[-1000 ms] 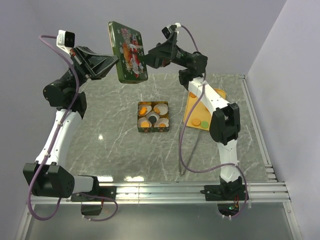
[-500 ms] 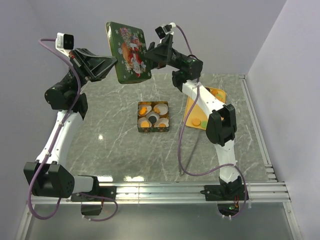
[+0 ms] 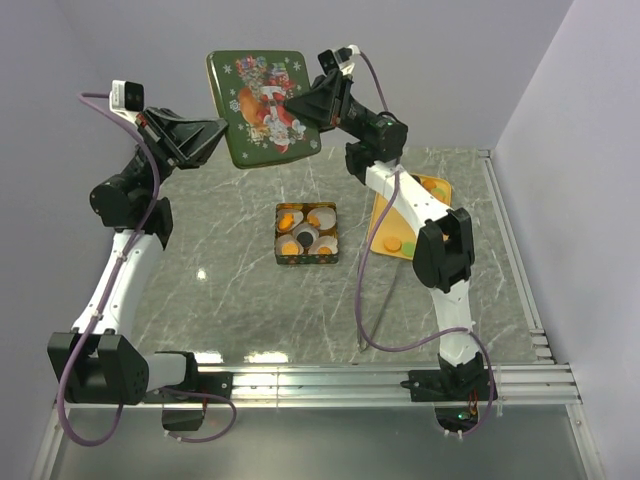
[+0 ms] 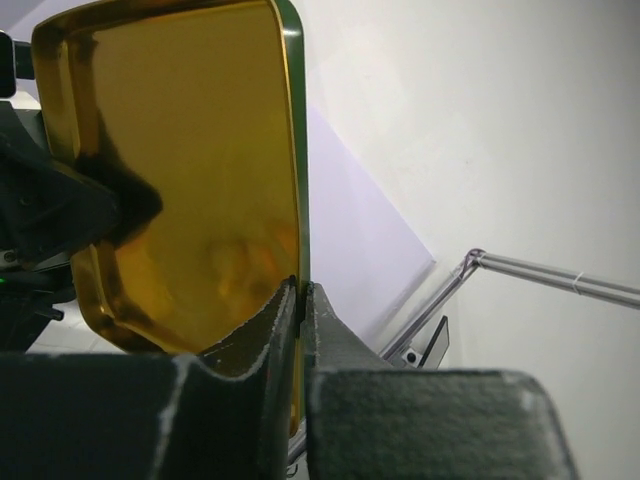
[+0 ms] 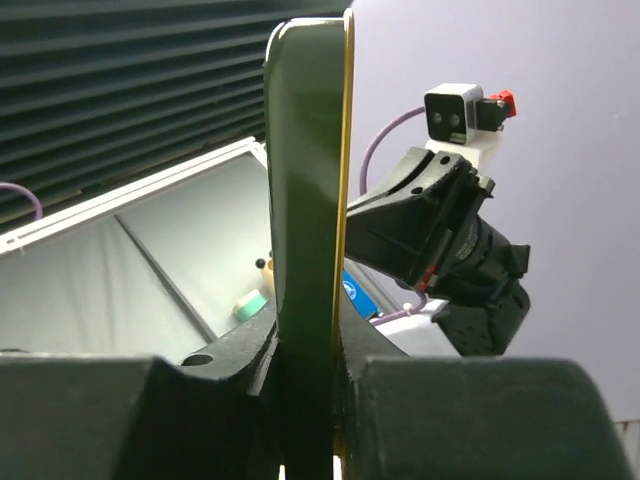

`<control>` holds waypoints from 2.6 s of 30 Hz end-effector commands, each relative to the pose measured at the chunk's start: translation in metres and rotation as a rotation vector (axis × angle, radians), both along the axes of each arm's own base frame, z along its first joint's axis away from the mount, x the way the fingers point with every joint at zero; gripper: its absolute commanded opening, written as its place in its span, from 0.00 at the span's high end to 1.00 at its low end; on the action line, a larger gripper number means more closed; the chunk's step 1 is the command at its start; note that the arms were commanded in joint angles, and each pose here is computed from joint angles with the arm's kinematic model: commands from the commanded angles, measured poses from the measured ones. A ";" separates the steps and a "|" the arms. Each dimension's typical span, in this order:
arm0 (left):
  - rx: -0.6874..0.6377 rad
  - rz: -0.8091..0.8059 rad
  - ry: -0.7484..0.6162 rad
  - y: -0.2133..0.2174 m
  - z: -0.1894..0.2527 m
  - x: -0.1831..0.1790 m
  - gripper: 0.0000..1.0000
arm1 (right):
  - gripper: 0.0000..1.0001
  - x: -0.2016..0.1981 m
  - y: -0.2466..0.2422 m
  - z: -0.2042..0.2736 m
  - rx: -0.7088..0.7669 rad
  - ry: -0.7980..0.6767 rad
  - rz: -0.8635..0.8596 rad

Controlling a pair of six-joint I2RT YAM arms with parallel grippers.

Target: Pack the cookies

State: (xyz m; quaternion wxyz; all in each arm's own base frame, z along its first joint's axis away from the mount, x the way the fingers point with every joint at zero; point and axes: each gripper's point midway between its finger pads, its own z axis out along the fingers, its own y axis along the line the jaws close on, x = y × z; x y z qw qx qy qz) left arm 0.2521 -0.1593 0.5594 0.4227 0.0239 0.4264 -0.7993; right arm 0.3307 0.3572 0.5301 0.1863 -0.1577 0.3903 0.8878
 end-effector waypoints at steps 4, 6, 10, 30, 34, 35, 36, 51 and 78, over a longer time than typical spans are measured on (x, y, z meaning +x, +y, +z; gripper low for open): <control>0.022 0.032 0.001 0.001 -0.003 -0.004 0.73 | 0.99 -0.043 -0.030 0.013 0.024 -0.043 0.101; 0.042 0.049 0.033 0.001 -0.009 0.004 0.63 | 1.00 -0.041 -0.030 0.011 0.017 -0.033 0.091; 0.094 0.083 0.094 0.001 -0.024 0.018 0.45 | 1.00 -0.028 -0.040 0.004 -0.007 -0.010 0.030; 0.652 0.505 0.577 0.034 -0.207 0.120 0.26 | 1.00 0.050 -0.086 -0.117 -0.419 0.217 -0.417; 0.768 0.530 0.580 0.032 -0.233 0.131 0.26 | 1.00 0.063 -0.087 -0.176 -0.629 0.295 -0.535; 0.805 0.517 0.576 0.028 -0.244 0.135 0.26 | 1.00 0.065 -0.088 -0.188 -0.665 0.317 -0.548; 0.822 0.506 0.578 0.027 -0.249 0.137 0.26 | 1.00 0.065 -0.089 -0.211 -0.709 0.354 -0.550; 1.025 0.362 0.626 0.023 -0.372 0.151 0.27 | 1.00 0.086 -0.032 -0.294 -0.715 0.472 -0.439; 1.003 0.140 0.738 -0.006 -0.463 0.173 0.35 | 1.00 0.108 -0.009 -0.363 -0.818 0.587 -0.459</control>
